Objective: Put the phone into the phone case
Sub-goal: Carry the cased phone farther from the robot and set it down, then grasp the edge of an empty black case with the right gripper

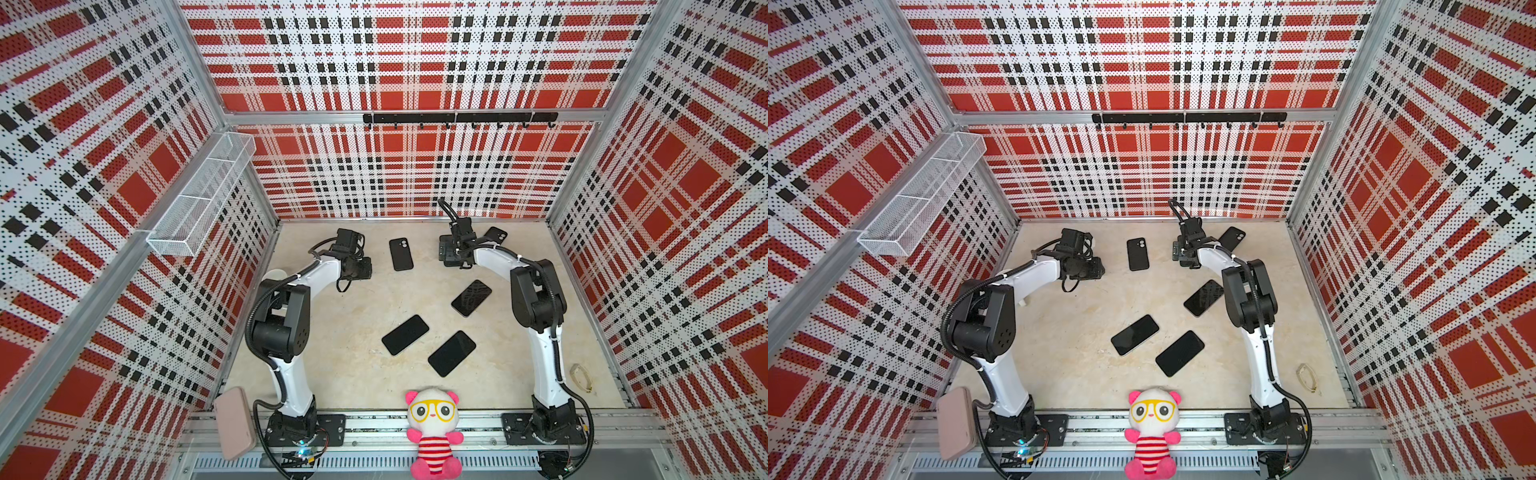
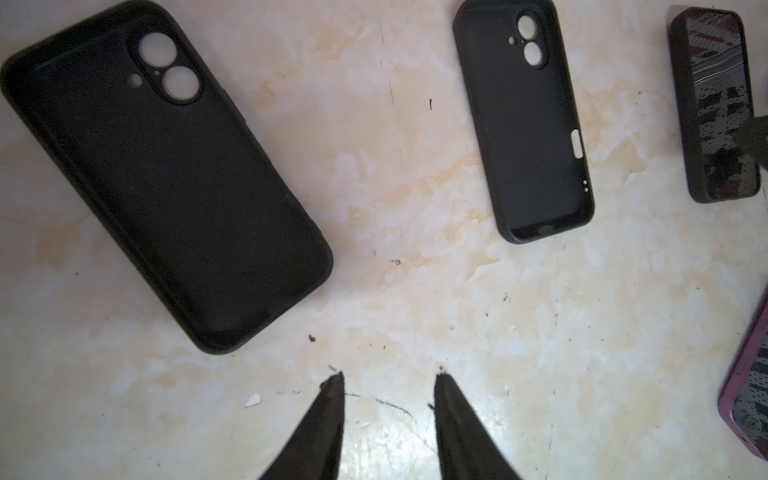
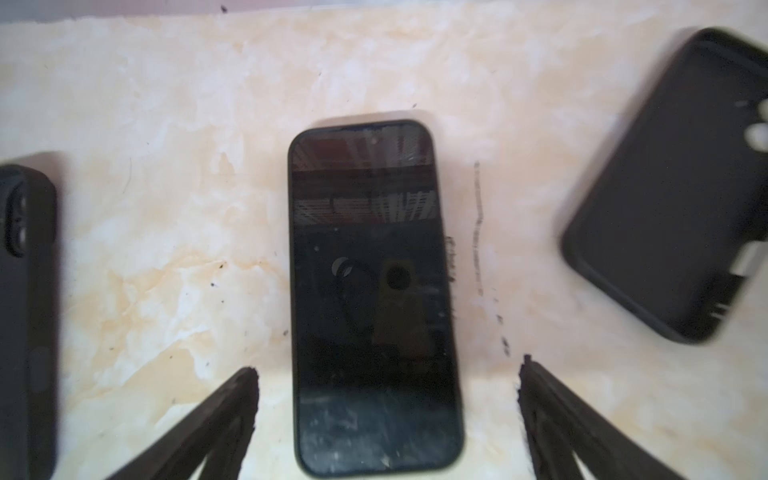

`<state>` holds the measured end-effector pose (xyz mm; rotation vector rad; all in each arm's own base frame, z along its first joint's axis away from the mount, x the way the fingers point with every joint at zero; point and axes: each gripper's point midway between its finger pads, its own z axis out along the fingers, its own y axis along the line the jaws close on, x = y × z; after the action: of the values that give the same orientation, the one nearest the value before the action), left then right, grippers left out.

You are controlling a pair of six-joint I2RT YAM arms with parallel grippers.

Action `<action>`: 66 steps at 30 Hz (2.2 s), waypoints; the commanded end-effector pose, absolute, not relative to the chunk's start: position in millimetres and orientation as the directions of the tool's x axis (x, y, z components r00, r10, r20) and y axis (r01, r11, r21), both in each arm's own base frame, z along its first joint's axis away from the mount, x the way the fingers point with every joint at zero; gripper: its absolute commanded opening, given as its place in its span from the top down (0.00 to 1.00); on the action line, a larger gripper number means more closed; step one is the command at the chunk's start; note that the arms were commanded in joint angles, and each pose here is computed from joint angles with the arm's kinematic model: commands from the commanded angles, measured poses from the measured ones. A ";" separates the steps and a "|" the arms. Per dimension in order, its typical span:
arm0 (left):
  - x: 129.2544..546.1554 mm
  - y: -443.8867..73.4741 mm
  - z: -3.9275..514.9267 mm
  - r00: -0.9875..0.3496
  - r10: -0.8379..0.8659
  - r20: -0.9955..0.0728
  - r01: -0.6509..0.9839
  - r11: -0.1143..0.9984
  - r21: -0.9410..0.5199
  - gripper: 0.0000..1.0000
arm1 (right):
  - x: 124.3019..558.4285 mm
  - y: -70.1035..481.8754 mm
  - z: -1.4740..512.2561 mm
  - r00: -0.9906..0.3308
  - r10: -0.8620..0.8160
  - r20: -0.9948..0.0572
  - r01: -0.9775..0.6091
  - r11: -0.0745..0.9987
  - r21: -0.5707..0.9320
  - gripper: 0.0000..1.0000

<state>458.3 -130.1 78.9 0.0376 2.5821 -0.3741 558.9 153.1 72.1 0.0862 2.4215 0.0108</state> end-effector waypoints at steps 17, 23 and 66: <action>449.1 -157.7 102.1 -0.837 0.016 -0.547 0.180 0.952 -0.248 0.60 | 556.7 3.6 100.6 -0.657 0.372 -0.655 0.386 0.913 0.131 0.13; 447.1 -163.5 100.6 -0.838 0.029 -0.545 0.192 0.950 -0.245 0.56 | 576.0 -4.5 83.0 -0.670 0.401 -0.625 0.420 0.899 0.126 0.19; 448.5 -159.0 101.8 -0.839 0.018 -0.543 0.184 0.950 -0.253 0.03 | 576.2 -28.1 60.0 -0.715 0.398 -0.574 0.435 0.897 0.081 1.00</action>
<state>447.8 -160.7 88.5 0.1356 2.5677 -0.3926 581.6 -12.3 31.1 0.6169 2.4820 -0.0334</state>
